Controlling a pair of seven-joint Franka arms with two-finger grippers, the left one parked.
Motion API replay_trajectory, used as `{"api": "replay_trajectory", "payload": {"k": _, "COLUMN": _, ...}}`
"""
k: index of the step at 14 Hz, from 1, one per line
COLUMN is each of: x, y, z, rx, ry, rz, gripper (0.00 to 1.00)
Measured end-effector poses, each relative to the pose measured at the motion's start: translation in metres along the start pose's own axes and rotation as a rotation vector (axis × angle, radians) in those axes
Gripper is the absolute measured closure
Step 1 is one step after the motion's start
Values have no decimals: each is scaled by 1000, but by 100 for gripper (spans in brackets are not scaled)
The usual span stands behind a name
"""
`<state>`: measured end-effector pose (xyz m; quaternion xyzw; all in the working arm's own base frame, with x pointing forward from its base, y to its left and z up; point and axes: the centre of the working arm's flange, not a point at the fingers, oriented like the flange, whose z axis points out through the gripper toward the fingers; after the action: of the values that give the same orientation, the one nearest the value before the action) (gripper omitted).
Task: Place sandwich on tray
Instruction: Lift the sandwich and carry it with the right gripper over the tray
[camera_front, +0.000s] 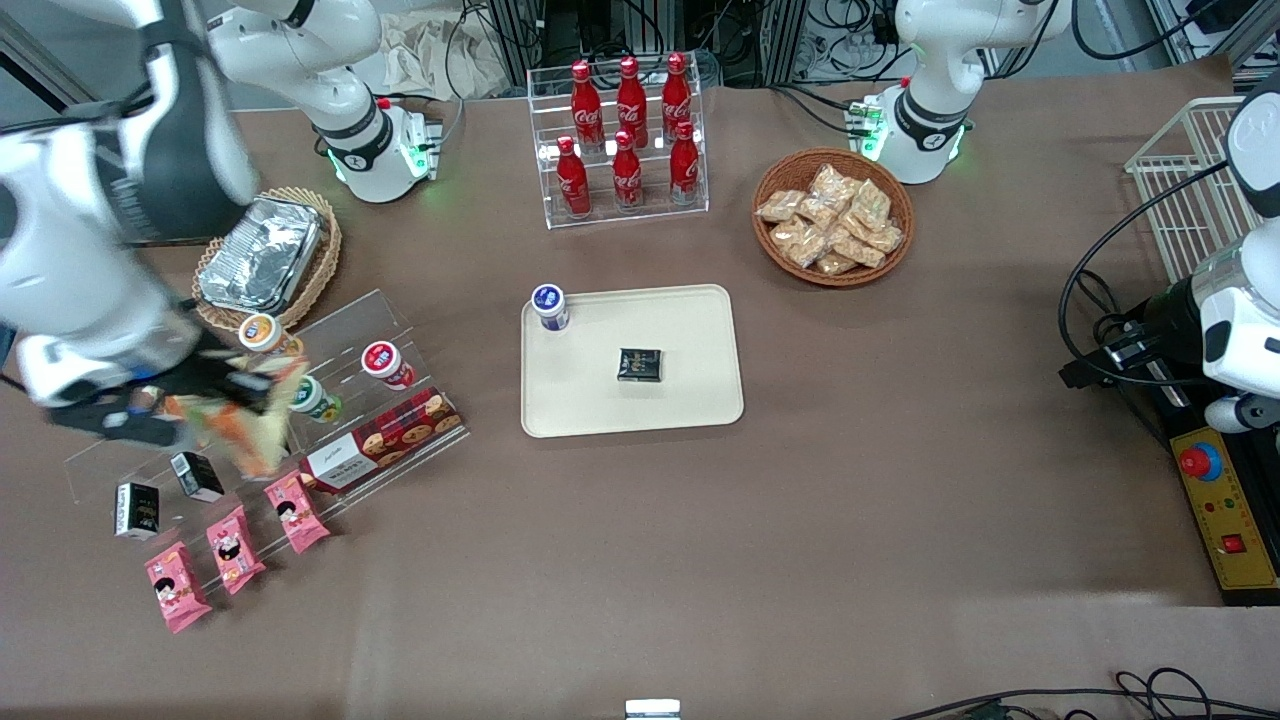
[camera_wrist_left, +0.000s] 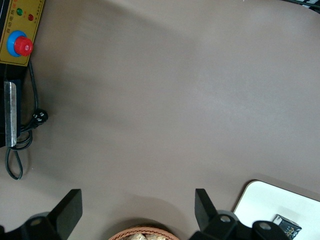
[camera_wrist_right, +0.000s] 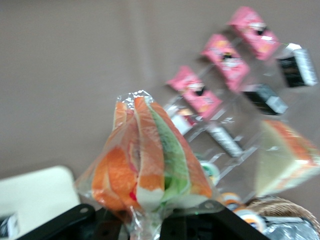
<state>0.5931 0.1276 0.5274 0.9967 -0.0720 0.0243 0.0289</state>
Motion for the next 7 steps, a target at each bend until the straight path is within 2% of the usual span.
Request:
{"api": "replay_trajectory", "payload": {"k": 3, "x": -39, "y": -105, "z": 10, "rx": 7, "ry": 12, "rz": -182, "gripper": 81}}
{"api": "replay_trajectory", "payload": {"k": 7, "x": -90, "y": -224, "z": 45, "rx": 35, "ry": 70, "rz": -385, "gripper": 81}}
